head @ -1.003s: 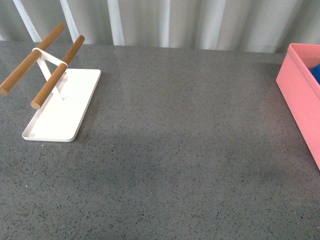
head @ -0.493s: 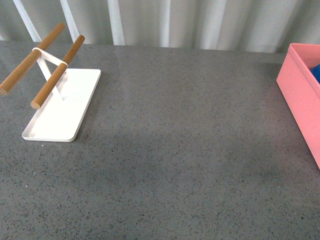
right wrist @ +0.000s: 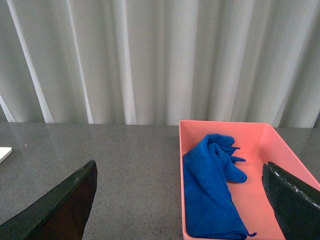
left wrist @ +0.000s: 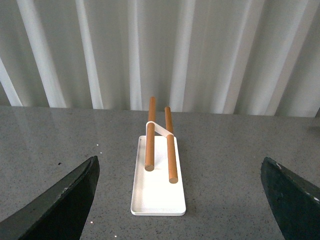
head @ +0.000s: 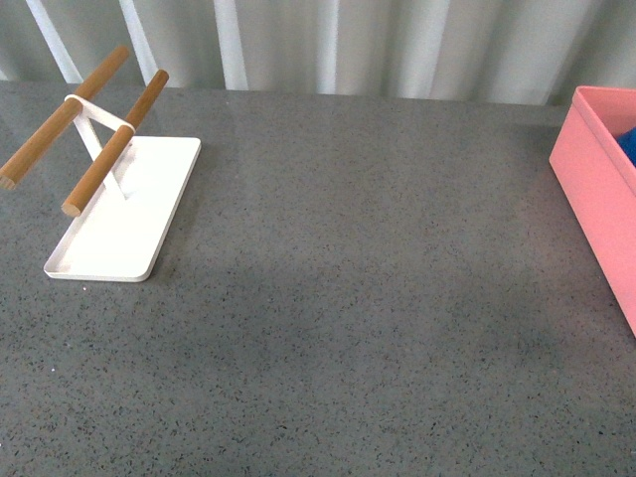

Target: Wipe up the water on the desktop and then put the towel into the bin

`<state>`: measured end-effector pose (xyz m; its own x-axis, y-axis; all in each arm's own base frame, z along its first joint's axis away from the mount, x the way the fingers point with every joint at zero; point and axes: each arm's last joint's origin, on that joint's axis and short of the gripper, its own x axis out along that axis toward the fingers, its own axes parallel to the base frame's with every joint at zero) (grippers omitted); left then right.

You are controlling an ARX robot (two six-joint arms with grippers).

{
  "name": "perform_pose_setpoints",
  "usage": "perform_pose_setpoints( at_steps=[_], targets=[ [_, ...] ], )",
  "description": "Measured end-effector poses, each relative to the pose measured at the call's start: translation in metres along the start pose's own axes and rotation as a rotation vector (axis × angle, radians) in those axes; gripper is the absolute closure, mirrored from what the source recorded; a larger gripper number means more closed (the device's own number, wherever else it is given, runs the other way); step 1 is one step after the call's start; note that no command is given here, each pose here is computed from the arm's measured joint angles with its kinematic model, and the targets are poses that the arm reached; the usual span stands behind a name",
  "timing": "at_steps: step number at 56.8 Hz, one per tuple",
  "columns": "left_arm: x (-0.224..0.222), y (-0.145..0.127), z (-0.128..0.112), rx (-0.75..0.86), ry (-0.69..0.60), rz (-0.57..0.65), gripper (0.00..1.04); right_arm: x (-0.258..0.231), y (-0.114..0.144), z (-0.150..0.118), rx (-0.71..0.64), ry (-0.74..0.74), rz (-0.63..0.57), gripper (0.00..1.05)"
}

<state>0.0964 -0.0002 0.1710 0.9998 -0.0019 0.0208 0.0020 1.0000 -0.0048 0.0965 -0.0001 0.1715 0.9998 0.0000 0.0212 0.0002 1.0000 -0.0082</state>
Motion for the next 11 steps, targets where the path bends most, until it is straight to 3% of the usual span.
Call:
perform_pose_setpoints(
  at_steps=[11],
  targets=[
    [0.0,0.0,0.0,0.0,0.0,0.0,0.07,0.0,0.0,0.0,0.0,0.0,0.0,0.07]
  ],
)
